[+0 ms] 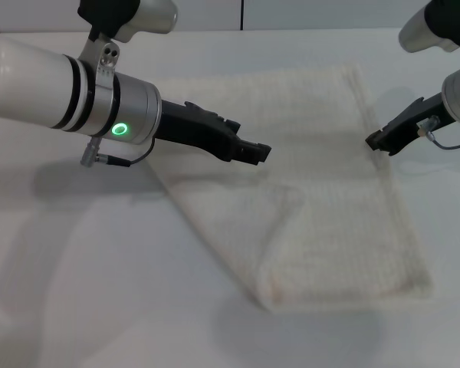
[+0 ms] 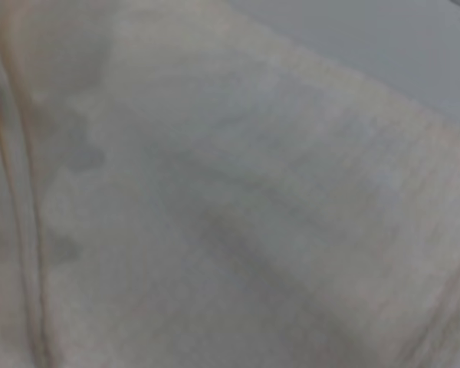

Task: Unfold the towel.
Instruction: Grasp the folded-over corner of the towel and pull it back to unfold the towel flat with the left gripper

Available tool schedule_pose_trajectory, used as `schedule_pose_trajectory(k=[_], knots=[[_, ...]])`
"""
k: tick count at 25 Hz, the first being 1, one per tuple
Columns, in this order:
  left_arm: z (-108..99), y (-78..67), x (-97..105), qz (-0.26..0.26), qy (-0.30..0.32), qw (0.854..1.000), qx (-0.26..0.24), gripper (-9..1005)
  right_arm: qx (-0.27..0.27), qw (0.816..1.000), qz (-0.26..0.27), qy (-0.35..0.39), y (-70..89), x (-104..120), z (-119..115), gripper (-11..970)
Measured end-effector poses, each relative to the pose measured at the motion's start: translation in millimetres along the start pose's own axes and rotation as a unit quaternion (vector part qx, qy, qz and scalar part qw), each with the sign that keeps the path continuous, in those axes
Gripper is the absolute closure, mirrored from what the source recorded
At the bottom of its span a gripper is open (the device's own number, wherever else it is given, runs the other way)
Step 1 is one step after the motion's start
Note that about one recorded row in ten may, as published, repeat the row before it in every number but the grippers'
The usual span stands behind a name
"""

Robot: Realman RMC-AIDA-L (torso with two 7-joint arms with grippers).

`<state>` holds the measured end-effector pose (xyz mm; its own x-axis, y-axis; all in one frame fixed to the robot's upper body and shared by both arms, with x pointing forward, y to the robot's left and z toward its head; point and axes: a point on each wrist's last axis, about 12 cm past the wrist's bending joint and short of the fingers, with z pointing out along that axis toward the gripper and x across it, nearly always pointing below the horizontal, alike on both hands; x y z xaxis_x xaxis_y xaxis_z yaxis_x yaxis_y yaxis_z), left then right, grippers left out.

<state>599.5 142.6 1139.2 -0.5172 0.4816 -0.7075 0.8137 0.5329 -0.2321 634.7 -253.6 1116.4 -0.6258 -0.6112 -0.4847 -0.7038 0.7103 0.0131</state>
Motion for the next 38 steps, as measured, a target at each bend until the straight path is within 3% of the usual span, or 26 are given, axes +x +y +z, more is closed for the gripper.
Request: schedule_pose_trajectory(k=[10,19,22,25,32,38], knots=[[0,-0.5,4,-0.009,-0.011,1.0,0.008,286,0.001,1.0,0.0,0.011,0.9,5,6,961],[15,-8.6,7,0.002,-0.004,1.0,0.019,285,0.007,1.0,-0.002,0.006,0.0,1,5,961],[26,-23.5,5,0.024,-0.018,0.998,0.052,285,0.008,1.0,-0.003,0.005,-0.1,0,5,961],[31,-28.0,6,0.031,-0.028,0.997,0.06,285,0.009,1.0,-0.005,0.003,-0.2,-3,5,961],[54,-33.8,24,0.055,-0.054,0.996,0.036,286,0.009,1.0,-0.007,0.003,-0.2,-4,5,961],[62,-36.4,34,0.08,-0.048,0.995,0.017,284,0.011,1.0,-0.007,0.002,-0.7,-4,5,961]])
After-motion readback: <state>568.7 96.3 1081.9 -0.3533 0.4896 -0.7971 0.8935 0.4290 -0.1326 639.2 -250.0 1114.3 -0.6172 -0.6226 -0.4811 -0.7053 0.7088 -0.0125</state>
